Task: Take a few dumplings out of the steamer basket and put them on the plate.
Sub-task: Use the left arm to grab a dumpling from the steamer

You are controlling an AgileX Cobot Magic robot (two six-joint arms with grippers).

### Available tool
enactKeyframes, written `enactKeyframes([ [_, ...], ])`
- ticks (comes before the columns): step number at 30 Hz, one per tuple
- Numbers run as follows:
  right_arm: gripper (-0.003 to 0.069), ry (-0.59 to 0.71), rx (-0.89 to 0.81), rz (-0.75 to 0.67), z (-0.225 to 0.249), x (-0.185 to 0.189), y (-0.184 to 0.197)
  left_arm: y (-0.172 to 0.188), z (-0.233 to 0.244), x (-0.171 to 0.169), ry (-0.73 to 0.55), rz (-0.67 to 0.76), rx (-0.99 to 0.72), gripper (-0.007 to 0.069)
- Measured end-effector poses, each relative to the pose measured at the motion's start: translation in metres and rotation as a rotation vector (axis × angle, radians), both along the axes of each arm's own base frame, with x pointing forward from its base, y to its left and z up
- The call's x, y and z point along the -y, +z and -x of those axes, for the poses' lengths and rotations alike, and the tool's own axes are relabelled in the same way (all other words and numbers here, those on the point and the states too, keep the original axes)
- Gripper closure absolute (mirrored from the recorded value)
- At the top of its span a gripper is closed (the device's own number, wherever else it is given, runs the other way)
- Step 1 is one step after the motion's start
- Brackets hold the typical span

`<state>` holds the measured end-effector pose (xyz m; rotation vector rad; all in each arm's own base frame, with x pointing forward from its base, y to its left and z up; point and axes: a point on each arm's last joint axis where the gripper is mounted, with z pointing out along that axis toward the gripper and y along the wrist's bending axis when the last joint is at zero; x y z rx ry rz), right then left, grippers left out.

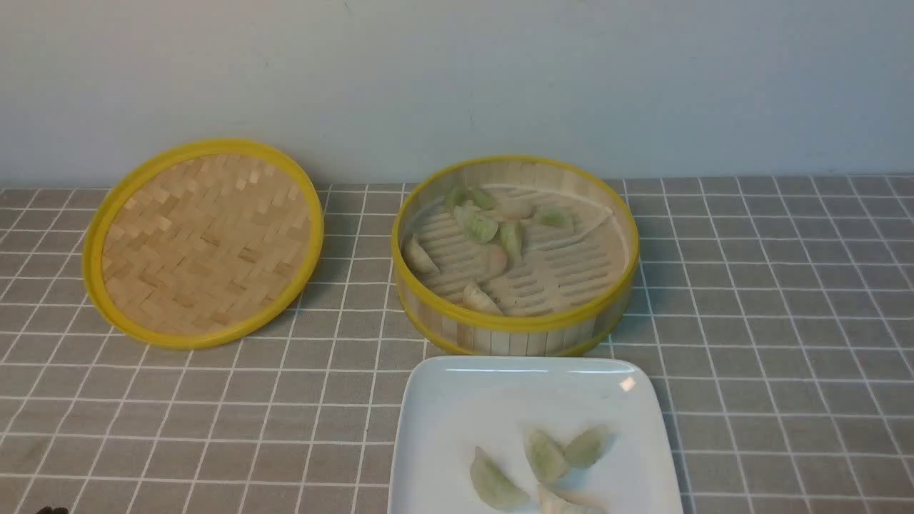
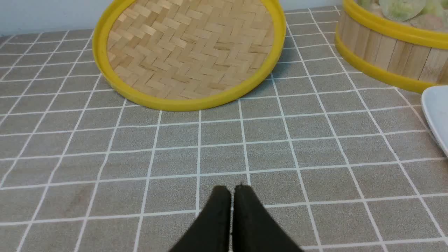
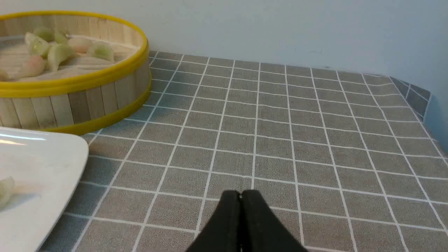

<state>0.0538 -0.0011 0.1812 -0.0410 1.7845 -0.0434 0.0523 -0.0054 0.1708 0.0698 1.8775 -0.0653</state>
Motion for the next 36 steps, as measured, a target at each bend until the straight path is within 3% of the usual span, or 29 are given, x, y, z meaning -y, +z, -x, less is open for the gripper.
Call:
enactKeyframes([
  [34,0.0673,0.000,0.000,0.000,0.0000,0.0000,0.0000,0.0010,-0.0003,0.0000,-0.001,-0.002,0.012,0.0630],
  [36,0.0673,0.000,0.000,0.000,0.0000,0.0000,0.0000,0.0055,-0.0017,0.0010,0.006,0.063,0.064,0.0630],
])
